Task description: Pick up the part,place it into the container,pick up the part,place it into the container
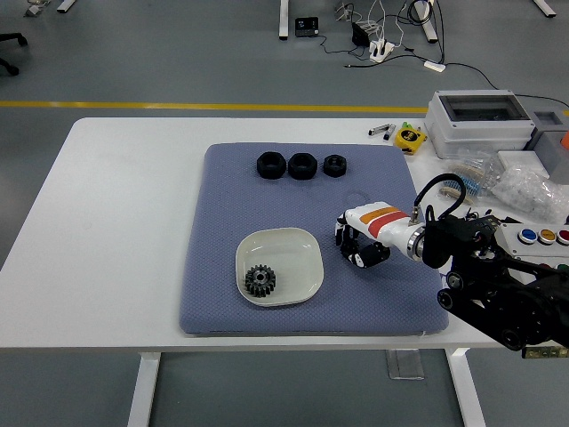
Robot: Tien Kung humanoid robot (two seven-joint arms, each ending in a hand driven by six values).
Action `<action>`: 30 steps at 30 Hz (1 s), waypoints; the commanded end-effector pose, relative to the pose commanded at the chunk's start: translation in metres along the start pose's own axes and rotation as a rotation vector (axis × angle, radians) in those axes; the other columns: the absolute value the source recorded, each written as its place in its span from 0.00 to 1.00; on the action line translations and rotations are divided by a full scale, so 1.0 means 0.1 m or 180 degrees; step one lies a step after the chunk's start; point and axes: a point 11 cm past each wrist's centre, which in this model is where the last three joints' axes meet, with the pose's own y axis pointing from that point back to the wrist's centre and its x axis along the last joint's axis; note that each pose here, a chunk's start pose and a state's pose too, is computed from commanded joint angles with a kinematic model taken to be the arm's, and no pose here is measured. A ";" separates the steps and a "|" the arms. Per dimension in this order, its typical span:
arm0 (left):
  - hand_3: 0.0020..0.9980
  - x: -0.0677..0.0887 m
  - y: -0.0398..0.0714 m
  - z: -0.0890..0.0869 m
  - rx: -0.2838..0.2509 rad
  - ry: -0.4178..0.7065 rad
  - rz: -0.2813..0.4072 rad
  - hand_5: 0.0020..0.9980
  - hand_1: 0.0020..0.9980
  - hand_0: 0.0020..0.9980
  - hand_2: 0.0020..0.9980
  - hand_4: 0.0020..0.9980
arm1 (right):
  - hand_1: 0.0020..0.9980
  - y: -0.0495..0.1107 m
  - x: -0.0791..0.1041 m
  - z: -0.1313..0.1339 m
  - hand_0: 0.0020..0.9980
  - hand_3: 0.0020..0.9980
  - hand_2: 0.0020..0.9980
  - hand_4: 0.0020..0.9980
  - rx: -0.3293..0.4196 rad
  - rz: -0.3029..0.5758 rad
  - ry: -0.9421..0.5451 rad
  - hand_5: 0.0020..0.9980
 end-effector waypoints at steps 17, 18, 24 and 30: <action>0.56 0.01 0.00 -0.03 0.0019 -0.0039 0.0003 0.69 0.63 0.71 0.64 0.61 | 0.40 0.03 0.00 -0.04 0.30 0.44 0.45 0.56 0.0109 0.0026 -0.0054 0.00; 0.56 0.01 0.00 -0.03 0.0018 -0.0040 0.0002 0.69 0.63 0.71 0.64 0.61 | 0.40 0.03 0.02 -0.05 0.30 0.44 0.45 0.56 0.0127 0.0053 -0.0063 0.00; 0.56 0.01 0.00 -0.02 0.0012 -0.0032 -0.0002 0.68 0.63 0.71 0.64 0.61 | 0.39 0.04 0.14 -0.07 0.29 0.43 0.44 0.57 0.0182 0.0165 -0.0099 0.00; 0.56 0.01 0.00 0.00 0.0002 -0.0026 -0.0005 0.68 0.62 0.71 0.64 0.62 | 0.39 0.07 0.29 -0.15 0.29 0.43 0.44 0.58 0.0257 0.0330 -0.0152 0.00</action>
